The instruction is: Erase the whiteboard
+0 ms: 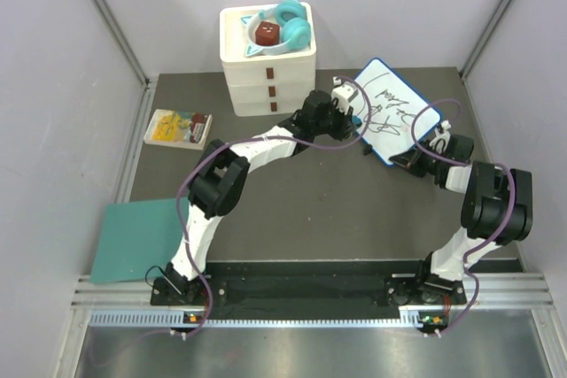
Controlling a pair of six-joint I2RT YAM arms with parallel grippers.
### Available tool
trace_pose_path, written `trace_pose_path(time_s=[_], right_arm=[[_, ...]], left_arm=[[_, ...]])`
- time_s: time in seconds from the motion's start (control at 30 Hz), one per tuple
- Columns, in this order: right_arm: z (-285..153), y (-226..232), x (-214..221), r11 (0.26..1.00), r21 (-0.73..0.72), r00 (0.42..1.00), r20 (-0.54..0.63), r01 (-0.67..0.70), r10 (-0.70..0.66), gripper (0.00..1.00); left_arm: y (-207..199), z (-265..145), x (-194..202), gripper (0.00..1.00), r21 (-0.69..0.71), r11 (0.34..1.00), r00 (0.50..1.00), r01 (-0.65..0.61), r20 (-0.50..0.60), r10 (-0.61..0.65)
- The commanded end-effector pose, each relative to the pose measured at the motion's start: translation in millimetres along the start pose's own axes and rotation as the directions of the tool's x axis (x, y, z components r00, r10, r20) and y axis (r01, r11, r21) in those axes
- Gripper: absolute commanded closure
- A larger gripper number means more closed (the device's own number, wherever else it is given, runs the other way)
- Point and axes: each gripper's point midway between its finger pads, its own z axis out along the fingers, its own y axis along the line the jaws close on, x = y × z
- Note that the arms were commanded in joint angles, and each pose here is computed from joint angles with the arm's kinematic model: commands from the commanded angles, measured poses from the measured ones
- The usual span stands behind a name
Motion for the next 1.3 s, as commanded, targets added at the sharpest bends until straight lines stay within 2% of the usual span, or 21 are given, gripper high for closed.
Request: trace_pose_path(time_s=[0.0,0.23,0.33,0.37,0.43,0.47,0.5,0.63,0.67,0.73,0.93,1.07,1.23,1.27], right_arm=[[-15.8,-40.5,72.4,0.969,0.203,0.968,-0.178,-0.140,0.177,1.00],[-11.3,-39.0,66.2,0.973,0.186,0.970,-0.174,-0.136,0.169,1.00],[-11.3,-38.4,65.6,0.974,0.183,0.971,-0.173,-0.133,0.165,1.00],[-11.4,-38.6,66.0,0.974,0.183,0.971,-0.173,-0.133,0.165,1.00],[-11.3,-38.5,65.7,0.974,0.183,0.971,-0.172,-0.132,0.164,1.00],[-11.0,-38.4,65.1,0.975,0.181,0.972,-0.171,-0.131,0.162,1.00],[-11.0,-38.0,64.8,0.975,0.180,0.972,-0.171,-0.131,0.162,1.00],[-10.7,-38.1,65.2,0.976,0.179,0.972,-0.174,-0.125,0.157,1.00],[-10.7,-38.5,65.8,0.976,0.180,0.972,-0.176,-0.125,0.157,1.00],[-10.6,-38.2,65.3,0.977,0.178,0.972,-0.177,-0.122,0.153,1.00],[-10.3,-37.6,65.1,0.977,0.174,0.972,-0.181,-0.121,0.153,1.00],[-10.1,-37.6,65.3,0.978,0.172,0.971,-0.185,-0.119,0.151,1.00],[-10.1,-37.2,64.7,0.978,0.171,0.972,-0.183,-0.119,0.150,1.00],[-10.3,-37.7,65.5,0.977,0.174,0.971,-0.184,-0.120,0.152,1.00]], left_arm=[[-9.3,8.8,-46.6,1.00,0.022,1.000,0.986,0.008,0.164,-0.012],[-6.4,17.5,-50.2,1.00,-0.002,1.000,0.979,-0.011,0.206,0.011],[-2.0,30.6,-50.5,1.00,-0.026,1.000,0.973,0.015,0.230,-0.009],[0.1,41.4,-36.3,1.00,-0.027,0.999,0.978,0.025,0.208,-0.019],[-6.5,53.2,-45.4,1.00,-0.018,1.000,0.975,0.022,0.221,-0.017],[-2.8,65.3,-22.8,1.00,-0.027,0.999,0.986,0.033,0.166,-0.028],[-9.1,69.7,-34.9,1.00,-0.020,0.999,0.982,0.025,0.189,-0.021],[-11.9,86.9,-21.9,1.00,-0.040,0.999,0.982,-0.001,0.188,0.008],[-15.2,88.5,-29.1,1.00,-0.037,0.999,0.979,-0.016,0.203,0.023],[-27.1,96.8,-17.8,1.00,-0.029,0.997,0.982,-0.069,0.175,0.073],[-87.8,114.4,-14.6,1.00,-0.006,0.973,0.940,-0.232,0.258,0.225],[-114.3,122.2,-10.3,1.00,0.055,0.974,0.935,-0.219,0.295,0.194],[-88.8,126.5,5.5,1.00,-0.026,0.983,0.949,-0.183,0.256,0.183],[-73.1,125.7,4.0,1.00,-0.070,0.983,0.950,-0.168,0.253,0.181]])
